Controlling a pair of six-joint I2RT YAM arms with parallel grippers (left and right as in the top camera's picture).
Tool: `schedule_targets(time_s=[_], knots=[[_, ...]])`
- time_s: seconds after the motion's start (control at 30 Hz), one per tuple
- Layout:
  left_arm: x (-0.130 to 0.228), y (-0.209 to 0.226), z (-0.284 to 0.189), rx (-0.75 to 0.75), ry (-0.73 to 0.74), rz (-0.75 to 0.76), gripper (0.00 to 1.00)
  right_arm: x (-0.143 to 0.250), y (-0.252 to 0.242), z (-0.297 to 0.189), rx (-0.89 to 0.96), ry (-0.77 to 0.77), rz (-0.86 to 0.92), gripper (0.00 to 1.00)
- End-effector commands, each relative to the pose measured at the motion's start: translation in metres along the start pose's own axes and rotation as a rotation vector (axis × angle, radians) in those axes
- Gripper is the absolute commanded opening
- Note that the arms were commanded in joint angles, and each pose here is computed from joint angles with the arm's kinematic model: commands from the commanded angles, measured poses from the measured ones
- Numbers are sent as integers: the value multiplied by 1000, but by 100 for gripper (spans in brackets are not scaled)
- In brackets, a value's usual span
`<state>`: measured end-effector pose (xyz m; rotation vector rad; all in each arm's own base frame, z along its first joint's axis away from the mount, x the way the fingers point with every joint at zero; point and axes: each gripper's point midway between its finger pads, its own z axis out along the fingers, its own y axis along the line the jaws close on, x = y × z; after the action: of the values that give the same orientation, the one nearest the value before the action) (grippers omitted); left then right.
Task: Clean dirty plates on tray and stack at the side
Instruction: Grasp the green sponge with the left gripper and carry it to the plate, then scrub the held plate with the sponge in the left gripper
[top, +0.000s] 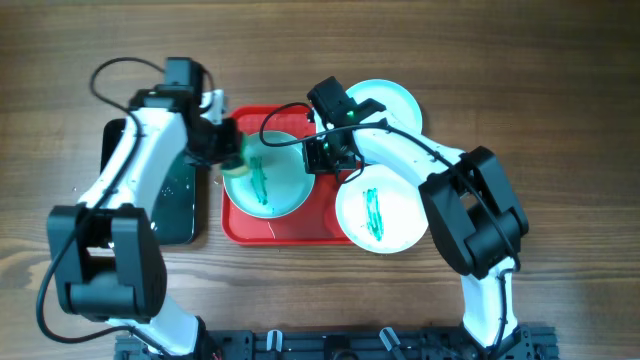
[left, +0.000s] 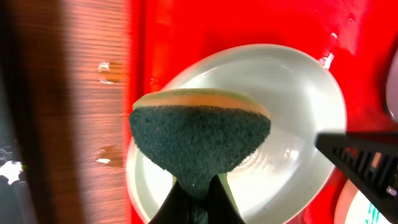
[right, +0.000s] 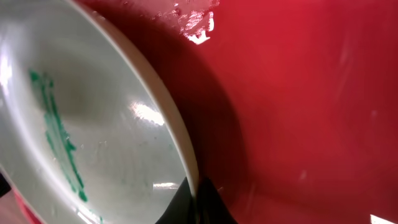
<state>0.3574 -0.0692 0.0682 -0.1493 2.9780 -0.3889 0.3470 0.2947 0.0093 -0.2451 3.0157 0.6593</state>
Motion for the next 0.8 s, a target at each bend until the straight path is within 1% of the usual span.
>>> schedule_targets(time_s=[0.0, 0.13, 0.23, 0.27, 0.43, 0.5, 0.57, 0.63, 0.7, 0.77], knots=[[18, -6, 23, -25, 40, -23, 4, 3, -4, 5, -97, 53, -20, 4], [24, 7, 46, -140, 23, -86, 4, 0, -4, 9, -123, 52, -28, 4], [17, 16, 51, -258, -60, -116, 4, -1, -3, 11, -126, 47, -31, 4], [15, 14, 52, -273, -81, -116, 4, -2, -3, 11, -127, 45, -33, 4], [20, -15, 62, -253, -92, -35, 4, -3, -3, 12, -127, 42, -33, 4], [31, -22, 73, -260, -66, -53, 4, -2, -3, 12, -128, 43, -39, 4], [47, -26, 87, -256, 2, -42, 4, -2, -3, 12, -127, 43, -41, 4], [62, -38, 94, -180, 82, -45, 4, -2, -3, 12, -127, 43, -41, 4], [74, -57, 94, -59, 156, 45, 4, -3, -3, 12, -126, 41, -42, 4], [84, -52, 90, -41, 212, 102, 4, -3, -3, 12, -124, 40, -42, 4]])
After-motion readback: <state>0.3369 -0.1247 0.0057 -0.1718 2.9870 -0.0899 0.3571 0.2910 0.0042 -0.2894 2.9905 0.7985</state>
